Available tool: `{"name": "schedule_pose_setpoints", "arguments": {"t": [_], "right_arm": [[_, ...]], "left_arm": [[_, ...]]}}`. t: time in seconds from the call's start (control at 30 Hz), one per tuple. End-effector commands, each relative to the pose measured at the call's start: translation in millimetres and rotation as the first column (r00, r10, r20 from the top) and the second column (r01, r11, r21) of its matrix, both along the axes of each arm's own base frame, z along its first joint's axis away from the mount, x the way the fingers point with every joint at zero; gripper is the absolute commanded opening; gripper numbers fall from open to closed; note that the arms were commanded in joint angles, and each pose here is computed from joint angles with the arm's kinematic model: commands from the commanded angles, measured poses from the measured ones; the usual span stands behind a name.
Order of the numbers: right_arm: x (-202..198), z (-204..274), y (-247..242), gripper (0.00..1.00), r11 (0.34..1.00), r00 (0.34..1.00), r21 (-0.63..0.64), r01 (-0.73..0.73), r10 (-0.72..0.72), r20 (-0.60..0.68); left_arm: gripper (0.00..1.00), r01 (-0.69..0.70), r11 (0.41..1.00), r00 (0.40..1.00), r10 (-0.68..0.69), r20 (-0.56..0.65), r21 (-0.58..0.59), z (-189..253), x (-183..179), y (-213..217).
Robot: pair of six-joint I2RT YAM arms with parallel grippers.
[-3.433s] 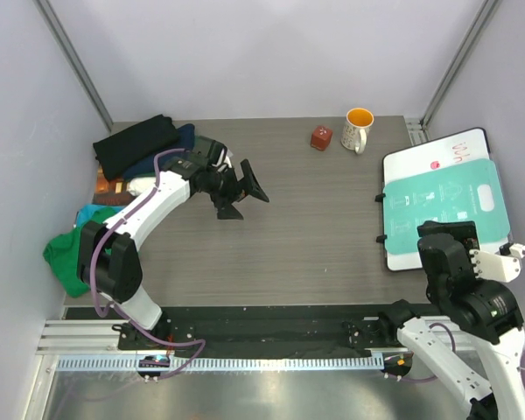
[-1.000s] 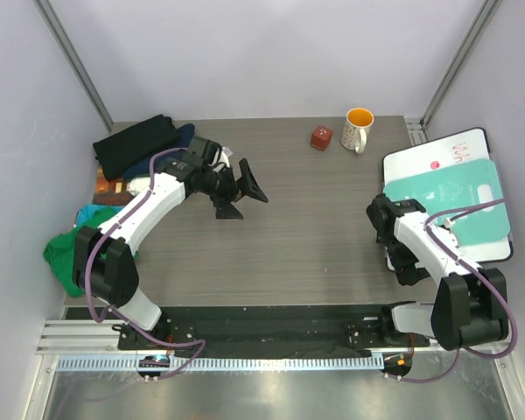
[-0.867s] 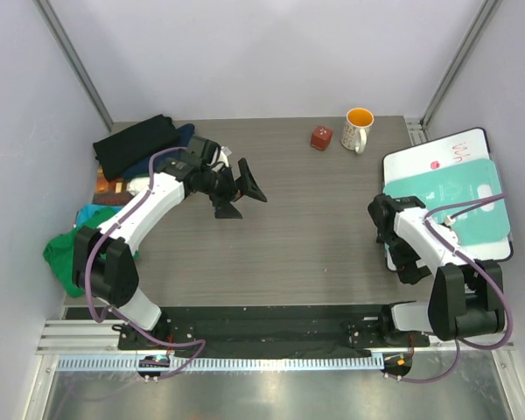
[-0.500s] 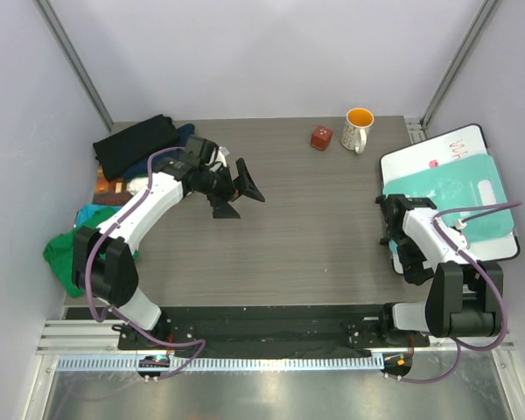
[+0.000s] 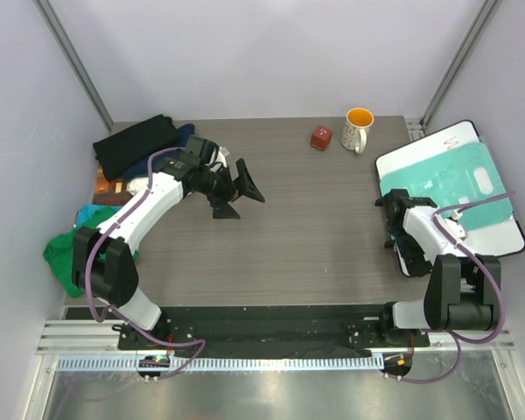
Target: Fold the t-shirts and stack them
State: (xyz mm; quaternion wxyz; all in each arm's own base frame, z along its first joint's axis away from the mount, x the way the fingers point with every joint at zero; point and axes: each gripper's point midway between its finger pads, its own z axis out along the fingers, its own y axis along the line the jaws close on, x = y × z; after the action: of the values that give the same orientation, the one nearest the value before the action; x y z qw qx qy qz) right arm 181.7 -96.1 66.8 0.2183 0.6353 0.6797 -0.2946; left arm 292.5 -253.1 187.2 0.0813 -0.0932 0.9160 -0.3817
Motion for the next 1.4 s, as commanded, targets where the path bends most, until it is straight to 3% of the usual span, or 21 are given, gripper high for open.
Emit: {"name": "schedule_pose_setpoints", "arguments": {"t": [0.0, 0.3, 0.8, 1.0, 1.37], "right_arm": [[35.3, 1.5, -6.5, 1.0, 0.999, 0.996, -0.026, -0.028, 0.03, 0.082], [49.6, 0.9, -3.5, 1.0, 1.0, 0.995, -0.003, -0.014, 0.014, 0.096], [5.1, 65.9, -6.4, 1.0, 0.993, 0.984, -0.034, 0.109, -0.103, 0.143], [-6.1, 100.6, -24.4, 1.0, 0.978, 0.972, -0.138, 0.154, -0.124, 0.2], [-47.0, 119.5, -74.8, 1.0, 0.931, 0.955, -0.225, 0.287, -0.26, 0.143]], "left_arm": [[1.0, 0.014, 1.0, 1.0, -0.014, 0.014, -0.02, 9.3, -1.6, 0.1], [1.0, 0.022, 1.0, 1.0, -0.022, 0.018, -0.005, 9.2, 0.1, 0.5], [1.0, 0.038, 0.999, 0.999, -0.037, 0.037, -0.034, 11.9, 4.1, -1.4], [1.0, 0.05, 0.997, 0.998, -0.048, 0.042, -0.053, 13.9, 3.4, -3.4], [1.0, 0.06, 0.995, 0.997, -0.057, 0.042, -0.074, 12.5, -4.8, -1.5]]}}
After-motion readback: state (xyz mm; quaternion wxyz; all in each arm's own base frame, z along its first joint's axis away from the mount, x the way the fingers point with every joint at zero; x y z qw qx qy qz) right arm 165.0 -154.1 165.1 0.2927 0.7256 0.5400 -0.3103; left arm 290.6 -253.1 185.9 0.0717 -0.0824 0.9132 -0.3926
